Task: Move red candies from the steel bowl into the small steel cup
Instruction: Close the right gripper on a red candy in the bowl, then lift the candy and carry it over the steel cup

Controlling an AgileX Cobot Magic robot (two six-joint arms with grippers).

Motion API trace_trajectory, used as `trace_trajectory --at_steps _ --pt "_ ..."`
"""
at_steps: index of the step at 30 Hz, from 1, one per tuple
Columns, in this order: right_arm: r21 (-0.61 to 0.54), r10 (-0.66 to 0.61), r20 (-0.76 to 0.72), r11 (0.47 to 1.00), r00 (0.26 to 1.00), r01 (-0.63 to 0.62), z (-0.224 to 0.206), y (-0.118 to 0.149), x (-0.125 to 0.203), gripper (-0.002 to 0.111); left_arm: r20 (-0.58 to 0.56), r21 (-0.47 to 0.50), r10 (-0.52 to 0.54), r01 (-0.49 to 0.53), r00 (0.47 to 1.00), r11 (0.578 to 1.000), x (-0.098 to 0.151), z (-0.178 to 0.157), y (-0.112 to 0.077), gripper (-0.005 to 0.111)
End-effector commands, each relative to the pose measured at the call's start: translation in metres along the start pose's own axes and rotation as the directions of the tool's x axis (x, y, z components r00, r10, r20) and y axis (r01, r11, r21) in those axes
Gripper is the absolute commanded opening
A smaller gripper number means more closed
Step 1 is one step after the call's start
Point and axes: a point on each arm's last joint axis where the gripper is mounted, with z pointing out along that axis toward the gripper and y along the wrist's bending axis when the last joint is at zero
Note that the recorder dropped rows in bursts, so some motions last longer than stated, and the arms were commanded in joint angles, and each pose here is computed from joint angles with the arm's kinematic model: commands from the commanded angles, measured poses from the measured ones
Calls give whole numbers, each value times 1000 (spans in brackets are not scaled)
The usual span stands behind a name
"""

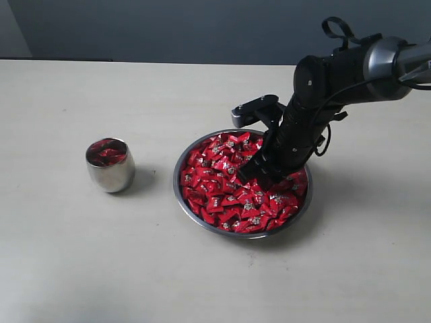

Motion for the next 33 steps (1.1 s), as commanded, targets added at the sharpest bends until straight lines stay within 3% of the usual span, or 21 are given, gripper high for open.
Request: trace_trajectory --at_steps 1,12,21,27,33 --pt "11 -11 35 1000 999 10 -12 0 -3 -1 2 -1 -2 2 1000 1000 1 0 0 0" --pt "13 -41 118 999 992 40 -59 4 -30 -1 2 -1 -2 2 1000 1000 1 0 0 0" --pt "7 -40 355 999 934 40 -107 8 -72 -1 2 -1 -2 2 1000 1000 1 0 0 0" --pt "-109 -94 527 978 845 177 -128 25 -107 -1 2 -1 -2 2 1000 1000 1 0 0 0" --pt "-150 -183 522 942 833 301 -106 51 -138 -1 2 -1 -2 2 1000 1000 1 0 0 0"
